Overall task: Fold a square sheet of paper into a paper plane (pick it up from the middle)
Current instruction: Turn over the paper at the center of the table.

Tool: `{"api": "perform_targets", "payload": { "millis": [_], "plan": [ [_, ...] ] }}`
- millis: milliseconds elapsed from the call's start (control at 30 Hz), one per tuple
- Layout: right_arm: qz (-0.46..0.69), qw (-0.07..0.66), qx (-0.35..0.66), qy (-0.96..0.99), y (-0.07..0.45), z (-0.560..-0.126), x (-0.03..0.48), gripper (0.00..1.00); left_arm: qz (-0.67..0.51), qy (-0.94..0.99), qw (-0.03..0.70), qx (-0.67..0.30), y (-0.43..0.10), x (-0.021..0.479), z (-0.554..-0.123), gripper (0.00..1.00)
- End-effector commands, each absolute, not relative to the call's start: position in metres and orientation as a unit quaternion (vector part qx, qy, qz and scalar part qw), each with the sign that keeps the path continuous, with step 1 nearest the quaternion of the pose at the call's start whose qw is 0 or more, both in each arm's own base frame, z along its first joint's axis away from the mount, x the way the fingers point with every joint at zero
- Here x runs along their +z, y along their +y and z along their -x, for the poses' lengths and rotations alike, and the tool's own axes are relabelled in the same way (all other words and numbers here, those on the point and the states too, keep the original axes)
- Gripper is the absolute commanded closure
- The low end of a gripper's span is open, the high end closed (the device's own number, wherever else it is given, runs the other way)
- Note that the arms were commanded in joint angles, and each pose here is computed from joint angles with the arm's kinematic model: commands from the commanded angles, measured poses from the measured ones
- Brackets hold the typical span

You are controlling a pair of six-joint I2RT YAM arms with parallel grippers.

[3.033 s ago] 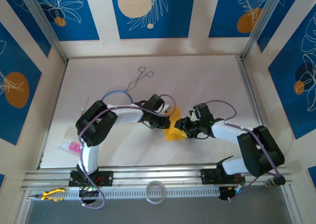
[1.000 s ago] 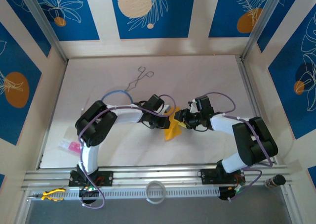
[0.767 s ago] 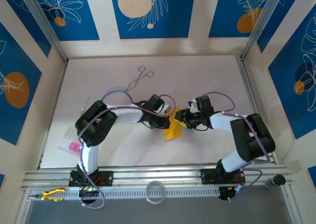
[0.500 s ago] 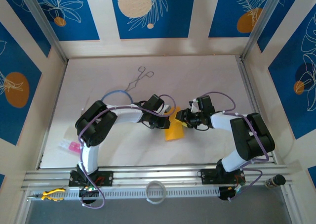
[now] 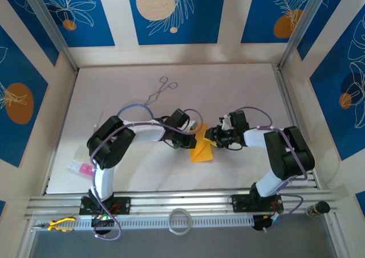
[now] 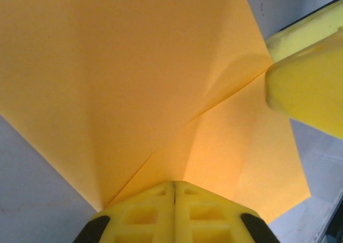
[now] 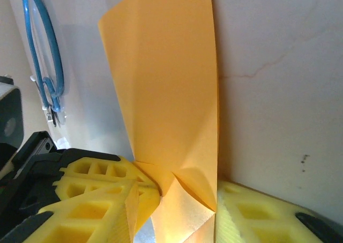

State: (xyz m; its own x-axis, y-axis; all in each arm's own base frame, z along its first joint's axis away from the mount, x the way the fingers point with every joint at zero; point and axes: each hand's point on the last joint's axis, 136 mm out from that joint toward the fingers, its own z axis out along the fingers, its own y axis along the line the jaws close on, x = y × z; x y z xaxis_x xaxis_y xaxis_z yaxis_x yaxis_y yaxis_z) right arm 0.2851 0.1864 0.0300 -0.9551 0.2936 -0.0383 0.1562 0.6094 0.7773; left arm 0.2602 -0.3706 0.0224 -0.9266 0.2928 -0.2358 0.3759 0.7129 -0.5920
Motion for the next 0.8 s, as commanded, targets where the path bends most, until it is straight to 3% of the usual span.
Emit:
{"api": "perform_targets", "payload": {
  "millis": [0, 533, 767],
  "plan": [
    [-0.117, 0.074, 0.436, 0.889, 0.1896, -0.2831, 0.0290, 0.63, -0.174, 0.931, 0.054, -0.315, -0.3610, 0.0230, -0.2582, 1.00],
    [-0.113, 0.073, 0.443, 0.887, 0.1874, -0.2807, 0.0297, 0.68, -0.171, 0.931, 0.063, -0.315, -0.3599, 0.0275, -0.2612, 0.98],
    [-0.114, 0.067, 0.440, 0.888, 0.1859, -0.2780, 0.0259, 0.76, -0.171, 0.931, 0.063, -0.316, -0.3600, 0.0278, -0.2612, 0.98]
  ]
}}
